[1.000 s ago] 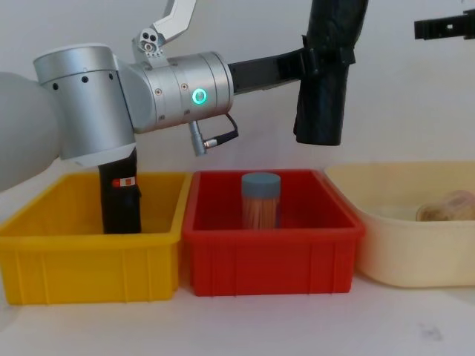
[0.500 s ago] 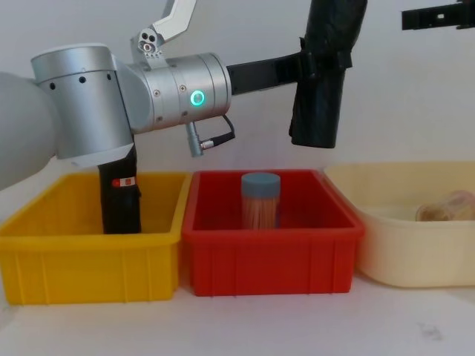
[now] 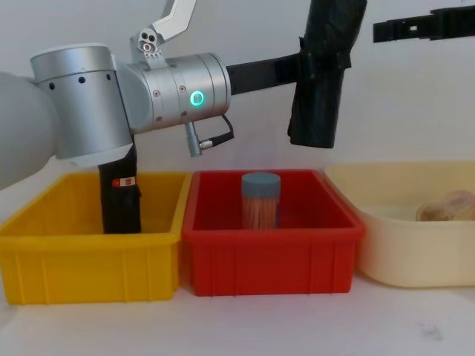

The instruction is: Pick up the garbage bag with the one hand and transfer it to the other hand.

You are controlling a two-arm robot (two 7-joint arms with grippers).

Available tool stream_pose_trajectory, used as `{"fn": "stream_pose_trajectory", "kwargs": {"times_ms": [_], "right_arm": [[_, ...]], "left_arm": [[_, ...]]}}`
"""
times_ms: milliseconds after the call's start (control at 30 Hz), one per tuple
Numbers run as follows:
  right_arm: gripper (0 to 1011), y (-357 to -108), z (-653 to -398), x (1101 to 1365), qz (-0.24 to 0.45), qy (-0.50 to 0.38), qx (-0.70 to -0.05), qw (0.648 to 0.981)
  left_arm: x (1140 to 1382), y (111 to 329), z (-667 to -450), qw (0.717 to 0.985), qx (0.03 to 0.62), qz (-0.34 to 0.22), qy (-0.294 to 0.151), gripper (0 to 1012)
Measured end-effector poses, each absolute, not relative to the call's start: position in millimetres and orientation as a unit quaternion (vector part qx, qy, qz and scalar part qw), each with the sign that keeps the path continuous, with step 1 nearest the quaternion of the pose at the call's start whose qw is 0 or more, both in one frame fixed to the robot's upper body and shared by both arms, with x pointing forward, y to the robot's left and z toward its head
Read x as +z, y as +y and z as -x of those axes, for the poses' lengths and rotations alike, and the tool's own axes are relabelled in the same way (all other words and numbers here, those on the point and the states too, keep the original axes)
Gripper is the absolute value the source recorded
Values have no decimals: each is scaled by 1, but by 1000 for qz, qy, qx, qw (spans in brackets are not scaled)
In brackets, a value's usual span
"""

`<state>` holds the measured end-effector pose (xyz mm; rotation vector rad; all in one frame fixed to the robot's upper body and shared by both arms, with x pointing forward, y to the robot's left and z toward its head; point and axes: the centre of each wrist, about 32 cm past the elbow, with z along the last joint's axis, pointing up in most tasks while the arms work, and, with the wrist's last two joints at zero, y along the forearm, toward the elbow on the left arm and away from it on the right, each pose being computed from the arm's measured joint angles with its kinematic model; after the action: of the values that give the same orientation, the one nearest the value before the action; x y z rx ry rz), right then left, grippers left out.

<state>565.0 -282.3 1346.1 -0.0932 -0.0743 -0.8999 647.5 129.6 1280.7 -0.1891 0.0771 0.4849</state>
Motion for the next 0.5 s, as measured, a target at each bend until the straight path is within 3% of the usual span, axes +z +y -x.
{"fn": "stream_pose_trajectory", "kwargs": {"times_ms": [500], "right_arm": [[1001, -275, -578, 1346, 16, -3, -409, 913]], "left_arm": [[1281, 130, -647, 966, 240, 93, 36, 441]]}}
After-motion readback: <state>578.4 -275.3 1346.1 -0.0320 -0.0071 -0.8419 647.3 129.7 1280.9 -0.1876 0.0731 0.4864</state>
